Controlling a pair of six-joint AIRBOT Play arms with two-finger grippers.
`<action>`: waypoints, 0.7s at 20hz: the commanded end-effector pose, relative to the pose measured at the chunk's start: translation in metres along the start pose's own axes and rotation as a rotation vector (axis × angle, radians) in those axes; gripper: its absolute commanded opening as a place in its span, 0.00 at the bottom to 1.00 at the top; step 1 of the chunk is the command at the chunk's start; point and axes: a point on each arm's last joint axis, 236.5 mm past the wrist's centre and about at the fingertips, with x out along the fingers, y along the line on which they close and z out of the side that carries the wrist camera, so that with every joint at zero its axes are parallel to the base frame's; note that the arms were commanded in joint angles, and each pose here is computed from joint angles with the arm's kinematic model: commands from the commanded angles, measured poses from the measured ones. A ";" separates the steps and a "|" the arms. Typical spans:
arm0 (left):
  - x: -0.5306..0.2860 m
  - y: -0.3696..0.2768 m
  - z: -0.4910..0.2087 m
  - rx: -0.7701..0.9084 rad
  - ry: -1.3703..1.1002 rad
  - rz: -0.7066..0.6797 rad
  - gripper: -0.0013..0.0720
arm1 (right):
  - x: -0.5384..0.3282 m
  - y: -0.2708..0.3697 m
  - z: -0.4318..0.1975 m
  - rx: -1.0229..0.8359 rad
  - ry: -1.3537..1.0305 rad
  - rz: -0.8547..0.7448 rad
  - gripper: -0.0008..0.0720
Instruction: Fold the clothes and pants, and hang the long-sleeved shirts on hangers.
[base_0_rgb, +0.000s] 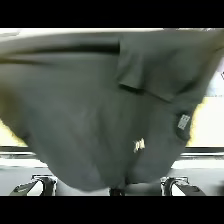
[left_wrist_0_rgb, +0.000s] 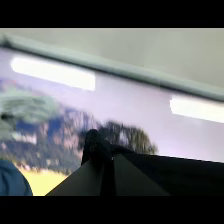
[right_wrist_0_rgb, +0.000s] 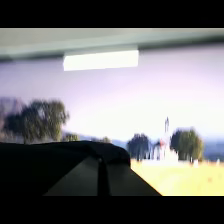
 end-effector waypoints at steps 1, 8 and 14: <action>0.137 0.018 -0.076 0.011 0.286 -0.058 0.03 | 0.121 -0.054 -0.064 0.130 0.296 -0.038 0.05; 0.326 0.045 -0.203 -0.047 0.446 -0.024 0.04 | 0.308 -0.141 -0.159 0.291 0.448 -0.107 0.05; 0.353 0.064 -0.246 -0.054 0.536 0.004 0.04 | 0.355 -0.168 -0.226 0.330 0.565 -0.133 0.05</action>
